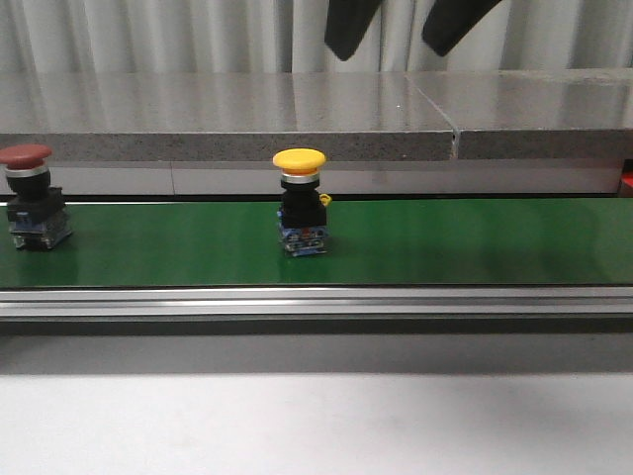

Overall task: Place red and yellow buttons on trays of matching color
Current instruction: 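Lower the right gripper toward the yellow button riding on the belt, then close the right gripper on the yellow button and lift it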

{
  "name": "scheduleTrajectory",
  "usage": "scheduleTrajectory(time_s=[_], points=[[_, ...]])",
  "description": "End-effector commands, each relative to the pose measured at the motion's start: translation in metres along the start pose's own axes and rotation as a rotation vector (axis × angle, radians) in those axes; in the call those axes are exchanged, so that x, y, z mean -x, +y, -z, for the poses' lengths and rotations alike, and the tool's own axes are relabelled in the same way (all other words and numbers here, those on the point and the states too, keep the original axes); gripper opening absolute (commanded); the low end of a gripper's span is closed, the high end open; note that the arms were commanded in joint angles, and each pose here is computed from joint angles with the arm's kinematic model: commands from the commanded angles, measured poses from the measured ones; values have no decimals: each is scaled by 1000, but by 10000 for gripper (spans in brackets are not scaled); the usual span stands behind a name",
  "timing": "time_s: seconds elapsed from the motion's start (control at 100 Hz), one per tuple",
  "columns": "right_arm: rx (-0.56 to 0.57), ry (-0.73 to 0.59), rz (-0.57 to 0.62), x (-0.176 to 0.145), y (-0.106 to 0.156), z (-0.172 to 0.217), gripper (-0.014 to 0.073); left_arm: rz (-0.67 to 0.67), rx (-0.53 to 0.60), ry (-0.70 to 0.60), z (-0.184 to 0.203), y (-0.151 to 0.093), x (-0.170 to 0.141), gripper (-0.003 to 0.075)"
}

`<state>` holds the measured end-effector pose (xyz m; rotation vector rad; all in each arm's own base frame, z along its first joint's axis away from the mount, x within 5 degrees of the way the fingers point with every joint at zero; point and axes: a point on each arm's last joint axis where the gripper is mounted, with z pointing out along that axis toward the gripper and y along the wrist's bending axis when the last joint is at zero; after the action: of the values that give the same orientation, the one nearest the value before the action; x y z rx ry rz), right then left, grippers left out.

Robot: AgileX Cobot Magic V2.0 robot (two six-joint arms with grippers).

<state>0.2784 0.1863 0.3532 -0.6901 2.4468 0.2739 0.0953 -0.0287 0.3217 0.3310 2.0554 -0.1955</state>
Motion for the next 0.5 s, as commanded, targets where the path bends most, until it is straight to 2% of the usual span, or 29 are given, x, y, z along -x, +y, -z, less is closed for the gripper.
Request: scheduleTrajectory(time_s=[0.0, 0.3, 0.49], points=[[8, -63, 5, 16, 2, 10, 613, 7, -5, -89, 5, -1, 13, -21], [7, 67, 71, 22, 1, -29, 613, 7, -5, -89, 5, -1, 13, -21], [1, 114, 66, 27, -3, -53, 613, 7, -5, -89, 5, -1, 13, -21]])
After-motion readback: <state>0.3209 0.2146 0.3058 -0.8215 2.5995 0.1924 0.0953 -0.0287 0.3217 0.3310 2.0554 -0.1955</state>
